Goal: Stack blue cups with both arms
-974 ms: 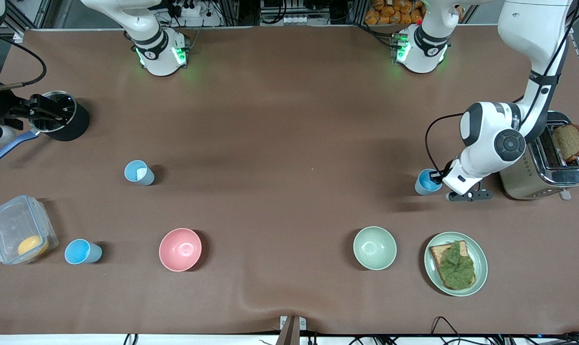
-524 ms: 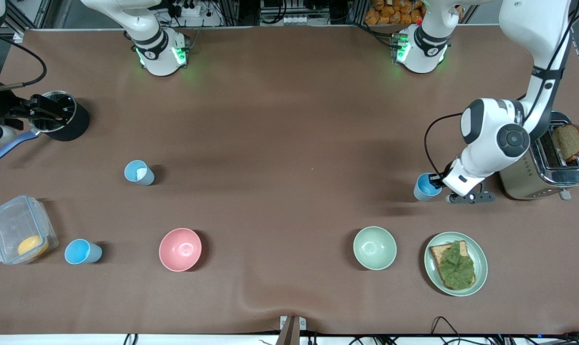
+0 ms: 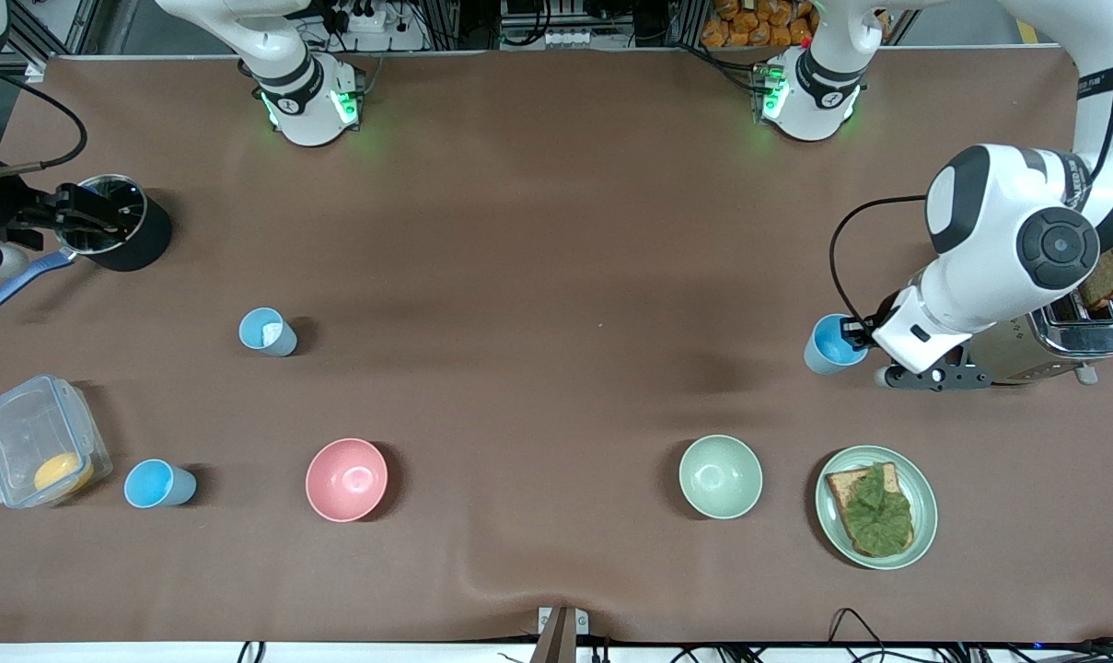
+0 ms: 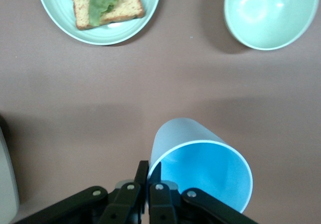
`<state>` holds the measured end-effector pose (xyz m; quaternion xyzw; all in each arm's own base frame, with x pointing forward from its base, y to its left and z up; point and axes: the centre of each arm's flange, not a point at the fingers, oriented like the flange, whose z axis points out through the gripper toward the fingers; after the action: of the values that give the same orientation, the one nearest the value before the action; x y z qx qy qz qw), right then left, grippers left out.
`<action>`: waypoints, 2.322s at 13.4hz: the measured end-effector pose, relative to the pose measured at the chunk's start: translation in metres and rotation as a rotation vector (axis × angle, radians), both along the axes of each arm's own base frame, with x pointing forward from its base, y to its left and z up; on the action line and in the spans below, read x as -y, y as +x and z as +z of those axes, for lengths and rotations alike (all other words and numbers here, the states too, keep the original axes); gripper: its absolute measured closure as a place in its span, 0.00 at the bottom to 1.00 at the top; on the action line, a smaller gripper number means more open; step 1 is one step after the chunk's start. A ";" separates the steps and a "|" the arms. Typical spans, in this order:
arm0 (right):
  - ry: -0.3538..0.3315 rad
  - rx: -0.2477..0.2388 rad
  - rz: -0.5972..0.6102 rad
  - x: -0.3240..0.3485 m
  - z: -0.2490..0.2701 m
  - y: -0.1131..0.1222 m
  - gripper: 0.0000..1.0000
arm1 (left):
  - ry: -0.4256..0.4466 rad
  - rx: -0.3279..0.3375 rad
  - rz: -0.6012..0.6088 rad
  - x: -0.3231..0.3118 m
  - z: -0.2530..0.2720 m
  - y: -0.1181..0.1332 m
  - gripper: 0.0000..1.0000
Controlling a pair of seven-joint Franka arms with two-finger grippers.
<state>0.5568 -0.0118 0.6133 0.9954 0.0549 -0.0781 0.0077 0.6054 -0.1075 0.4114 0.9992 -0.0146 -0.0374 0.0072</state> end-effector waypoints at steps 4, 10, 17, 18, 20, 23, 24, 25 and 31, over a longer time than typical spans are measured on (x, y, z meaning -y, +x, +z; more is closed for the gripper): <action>0.000 -0.001 0.000 0.000 0.000 0.000 0.00 | 0.002 -0.045 0.002 0.022 -0.020 -0.001 0.96; 0.000 0.006 -0.011 0.006 0.000 0.001 0.00 | 0.007 -0.043 0.028 0.050 -0.020 -0.004 0.96; 0.000 0.007 -0.011 0.006 0.000 0.001 0.00 | 0.008 -0.042 0.029 0.056 -0.020 -0.004 0.96; -0.001 0.007 -0.011 0.006 0.000 0.001 0.00 | 0.008 -0.042 0.029 0.056 -0.020 -0.004 0.96; 0.000 0.007 -0.011 0.006 0.000 0.001 0.00 | 0.008 -0.045 0.029 0.056 -0.022 -0.004 0.96; 0.000 0.007 -0.035 0.020 0.001 0.000 0.00 | 0.008 -0.048 0.027 0.057 -0.024 -0.004 0.96; 0.000 0.007 -0.040 0.023 0.001 0.000 0.00 | 0.009 -0.049 0.025 0.058 -0.024 -0.005 0.96; 0.001 0.007 -0.042 0.024 0.000 0.000 0.00 | 0.009 -0.049 0.024 0.059 -0.025 -0.005 0.96; 0.019 -0.029 -0.017 0.008 -0.037 0.010 0.00 | 0.009 -0.049 0.023 0.060 -0.025 -0.005 0.96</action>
<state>0.5670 -0.0203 0.5760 0.9946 0.0472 -0.0919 -0.0033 0.6005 -0.1672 0.3868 0.9981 -0.0029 -0.0620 0.0036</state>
